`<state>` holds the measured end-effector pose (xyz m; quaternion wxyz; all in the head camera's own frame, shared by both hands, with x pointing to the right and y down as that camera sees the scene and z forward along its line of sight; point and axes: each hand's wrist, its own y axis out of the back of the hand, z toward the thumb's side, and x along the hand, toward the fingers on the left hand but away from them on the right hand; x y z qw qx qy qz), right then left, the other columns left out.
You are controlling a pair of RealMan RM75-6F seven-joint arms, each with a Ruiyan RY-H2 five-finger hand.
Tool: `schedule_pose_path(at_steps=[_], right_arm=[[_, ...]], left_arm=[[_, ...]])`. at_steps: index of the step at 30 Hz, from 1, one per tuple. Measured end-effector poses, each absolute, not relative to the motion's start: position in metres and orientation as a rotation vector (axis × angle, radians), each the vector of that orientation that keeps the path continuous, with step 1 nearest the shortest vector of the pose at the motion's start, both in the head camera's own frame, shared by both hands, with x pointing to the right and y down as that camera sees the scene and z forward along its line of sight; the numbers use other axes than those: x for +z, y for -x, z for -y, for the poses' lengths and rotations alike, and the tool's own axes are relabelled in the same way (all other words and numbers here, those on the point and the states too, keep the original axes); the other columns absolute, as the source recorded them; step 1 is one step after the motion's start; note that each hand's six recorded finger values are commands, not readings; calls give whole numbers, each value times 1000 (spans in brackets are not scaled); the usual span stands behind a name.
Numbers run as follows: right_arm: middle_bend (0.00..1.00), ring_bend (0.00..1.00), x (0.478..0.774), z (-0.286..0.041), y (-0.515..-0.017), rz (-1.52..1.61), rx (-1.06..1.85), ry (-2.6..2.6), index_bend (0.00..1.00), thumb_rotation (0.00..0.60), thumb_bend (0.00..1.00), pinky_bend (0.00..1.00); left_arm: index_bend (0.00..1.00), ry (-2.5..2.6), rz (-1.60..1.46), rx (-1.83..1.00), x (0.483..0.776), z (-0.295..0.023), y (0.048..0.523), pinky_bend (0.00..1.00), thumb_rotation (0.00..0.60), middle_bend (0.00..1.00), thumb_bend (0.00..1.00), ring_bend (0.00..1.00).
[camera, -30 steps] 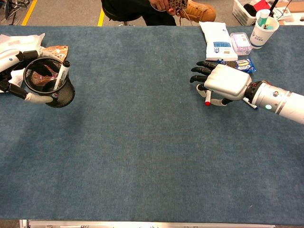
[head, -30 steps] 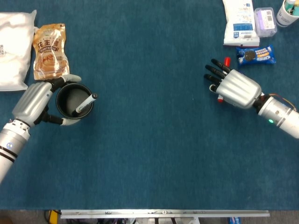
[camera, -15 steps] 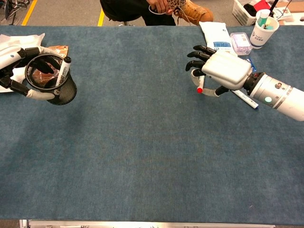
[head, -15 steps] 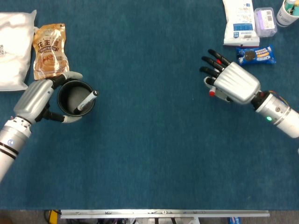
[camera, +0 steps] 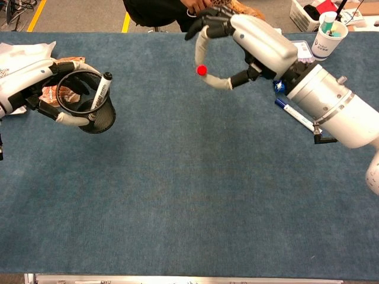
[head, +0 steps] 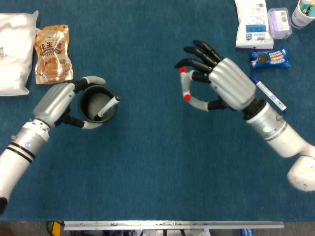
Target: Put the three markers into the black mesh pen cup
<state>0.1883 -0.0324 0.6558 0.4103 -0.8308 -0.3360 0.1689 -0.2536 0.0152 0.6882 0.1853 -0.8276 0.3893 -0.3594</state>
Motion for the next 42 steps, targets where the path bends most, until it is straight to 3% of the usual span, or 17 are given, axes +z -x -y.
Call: schedule_pose_path(at_steps=[4,11,22,33,39,42], right_arm=[[308,107,626,36,-162,964,342,2237,654,600,293,39],[308,107,601,35,-128,1058,248,2435,654,600,293,39],[308,107,594,16,-106,1043,209,2585,654,600,292,39],[303,107,608,6,-102,1019,245,2610,646,600,289,39],[228,90,625,3,-101,964,317,2595,335,600,92,36],[183,59,629,2,-100,946,333,2591,205,600,66,21]], left_arm=[[207,2351,-1044,-1010,691,-16,240,274,600,385,137,347],[207,2391,-972,-1001,696,-15,215,274,600,385,137,347],[207,2419,-949,-974,698,-7,192,274,600,385,137,347],[207,2414,-937,-960,696,1,182,274,600,385,137,347],[207,2411,-944,-968,697,5,182,274,600,385,137,347],[207,2407,-948,-971,696,6,184,274,600,385,137,347]])
